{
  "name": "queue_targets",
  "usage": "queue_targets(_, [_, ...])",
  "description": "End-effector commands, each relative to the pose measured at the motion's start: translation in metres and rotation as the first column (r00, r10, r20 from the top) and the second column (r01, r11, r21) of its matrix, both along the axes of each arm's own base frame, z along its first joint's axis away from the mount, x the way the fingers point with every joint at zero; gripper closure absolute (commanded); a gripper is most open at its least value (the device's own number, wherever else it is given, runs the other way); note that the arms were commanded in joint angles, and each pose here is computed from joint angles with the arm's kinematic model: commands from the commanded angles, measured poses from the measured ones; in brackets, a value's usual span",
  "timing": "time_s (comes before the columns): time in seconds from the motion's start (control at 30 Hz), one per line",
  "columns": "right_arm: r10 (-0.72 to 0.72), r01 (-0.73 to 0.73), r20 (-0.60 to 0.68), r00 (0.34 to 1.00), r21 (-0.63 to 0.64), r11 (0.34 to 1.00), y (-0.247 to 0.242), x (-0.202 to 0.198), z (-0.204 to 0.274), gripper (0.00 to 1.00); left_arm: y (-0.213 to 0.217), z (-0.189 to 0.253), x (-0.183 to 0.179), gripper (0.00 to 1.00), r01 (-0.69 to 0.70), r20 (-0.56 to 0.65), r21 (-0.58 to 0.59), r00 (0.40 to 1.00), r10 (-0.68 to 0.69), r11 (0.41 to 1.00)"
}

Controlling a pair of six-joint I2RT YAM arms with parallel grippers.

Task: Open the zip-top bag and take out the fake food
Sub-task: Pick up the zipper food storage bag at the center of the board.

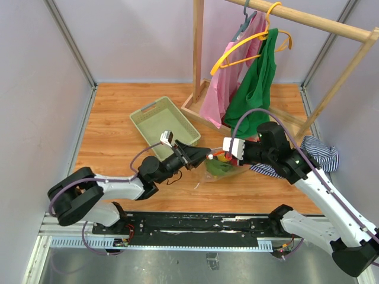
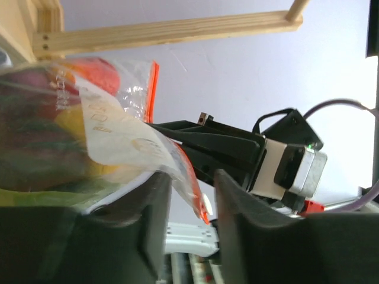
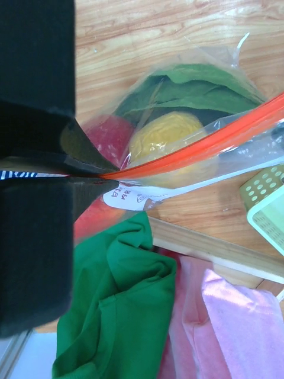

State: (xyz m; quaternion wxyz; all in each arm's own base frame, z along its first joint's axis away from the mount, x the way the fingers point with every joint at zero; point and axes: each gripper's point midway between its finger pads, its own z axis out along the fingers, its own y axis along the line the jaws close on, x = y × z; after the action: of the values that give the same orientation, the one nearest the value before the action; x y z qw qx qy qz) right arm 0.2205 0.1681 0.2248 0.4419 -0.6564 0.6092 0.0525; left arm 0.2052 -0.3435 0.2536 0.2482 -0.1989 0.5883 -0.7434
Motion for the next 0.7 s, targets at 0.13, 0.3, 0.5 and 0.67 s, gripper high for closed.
queue_targets(0.13, [0.019,0.0,-0.113,0.993,0.167,0.986,0.012,-0.002,0.01,0.99,0.039,0.007,-0.012,0.39,-0.195,0.337,0.243,0.936,0.106,0.95])
queue_targets(0.3, [0.094,-0.057,-0.183,0.979,0.197,0.979,0.024,-0.007,0.011,0.99,0.079,-0.012,-0.017,0.19,-0.422,0.627,0.413,0.774,0.083,0.807])
queue_targets(0.5, [0.207,-0.153,-0.228,0.951,0.235,0.96,0.042,-0.004,0.04,0.99,0.096,0.002,-0.029,0.01,-0.587,0.875,0.331,0.483,-0.008,0.739])
queue_targets(0.67, [0.251,-0.154,-0.314,0.916,0.302,0.941,0.047,-0.001,0.048,0.99,0.08,0.008,-0.025,0.01,-0.646,0.947,0.292,0.299,-0.119,0.705])
